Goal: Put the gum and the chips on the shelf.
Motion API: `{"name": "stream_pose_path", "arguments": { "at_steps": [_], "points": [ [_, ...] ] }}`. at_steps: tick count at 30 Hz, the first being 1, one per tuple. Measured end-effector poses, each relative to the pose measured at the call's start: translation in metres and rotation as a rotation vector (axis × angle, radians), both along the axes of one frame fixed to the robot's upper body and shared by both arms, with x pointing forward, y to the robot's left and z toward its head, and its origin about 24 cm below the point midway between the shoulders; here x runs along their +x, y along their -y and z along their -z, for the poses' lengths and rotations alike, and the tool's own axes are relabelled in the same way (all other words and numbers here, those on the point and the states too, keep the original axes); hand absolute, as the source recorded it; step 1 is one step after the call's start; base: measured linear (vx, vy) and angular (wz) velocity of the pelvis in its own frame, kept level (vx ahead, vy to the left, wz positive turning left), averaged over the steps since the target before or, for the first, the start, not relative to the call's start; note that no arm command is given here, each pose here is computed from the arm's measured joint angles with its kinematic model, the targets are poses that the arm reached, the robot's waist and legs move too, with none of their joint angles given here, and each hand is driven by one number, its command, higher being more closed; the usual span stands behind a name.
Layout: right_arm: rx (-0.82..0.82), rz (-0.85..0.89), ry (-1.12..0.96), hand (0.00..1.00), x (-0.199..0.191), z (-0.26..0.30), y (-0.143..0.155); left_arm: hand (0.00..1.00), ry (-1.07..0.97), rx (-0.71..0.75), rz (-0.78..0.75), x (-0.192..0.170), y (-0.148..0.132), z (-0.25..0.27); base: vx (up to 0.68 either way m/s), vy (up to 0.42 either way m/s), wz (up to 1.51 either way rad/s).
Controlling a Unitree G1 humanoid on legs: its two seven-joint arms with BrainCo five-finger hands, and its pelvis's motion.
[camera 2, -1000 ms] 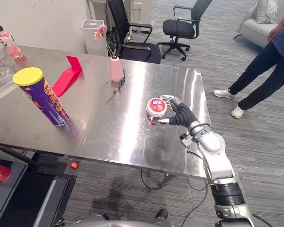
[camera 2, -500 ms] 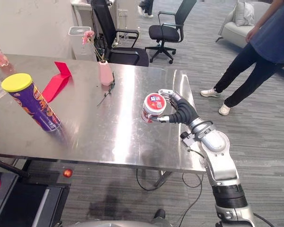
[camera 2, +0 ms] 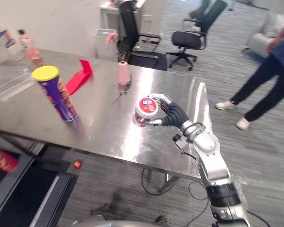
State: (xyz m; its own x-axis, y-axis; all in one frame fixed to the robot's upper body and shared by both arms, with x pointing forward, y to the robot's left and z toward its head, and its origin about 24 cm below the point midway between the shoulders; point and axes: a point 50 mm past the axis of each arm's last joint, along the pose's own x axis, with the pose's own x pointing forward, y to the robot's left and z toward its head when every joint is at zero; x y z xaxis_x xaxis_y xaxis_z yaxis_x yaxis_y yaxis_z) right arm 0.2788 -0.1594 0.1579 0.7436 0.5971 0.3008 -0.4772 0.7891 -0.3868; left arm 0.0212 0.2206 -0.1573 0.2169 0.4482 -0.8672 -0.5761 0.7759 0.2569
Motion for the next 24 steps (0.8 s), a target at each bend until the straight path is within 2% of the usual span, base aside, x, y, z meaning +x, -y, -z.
{"name": "stream_pose_path", "arguments": {
  "at_steps": [3,8,16,24],
  "points": [
    [0.015,0.057,-0.028,1.0,0.008,0.005,0.009,0.0,0.007,-0.016,-0.06,-0.006,0.003,0.0,-0.12,-0.035,1.55],
    [0.023,0.188,-0.046,1.0,-0.007,0.014,0.039,0.0,-0.078,-0.029,-0.084,-0.029,0.008,0.004,-0.09,0.053,1.51],
    [0.034,0.278,-0.087,1.0,-0.024,0.024,0.06,0.0,-0.13,-0.026,-0.026,-0.04,0.004,0.006,-0.1,0.187,0.67],
    [0.021,0.38,-0.107,1.0,-0.035,0.037,0.075,0.0,-0.087,-0.015,0.058,-0.033,0.002,0.004,-0.08,0.163,0.71]
  ]
}}
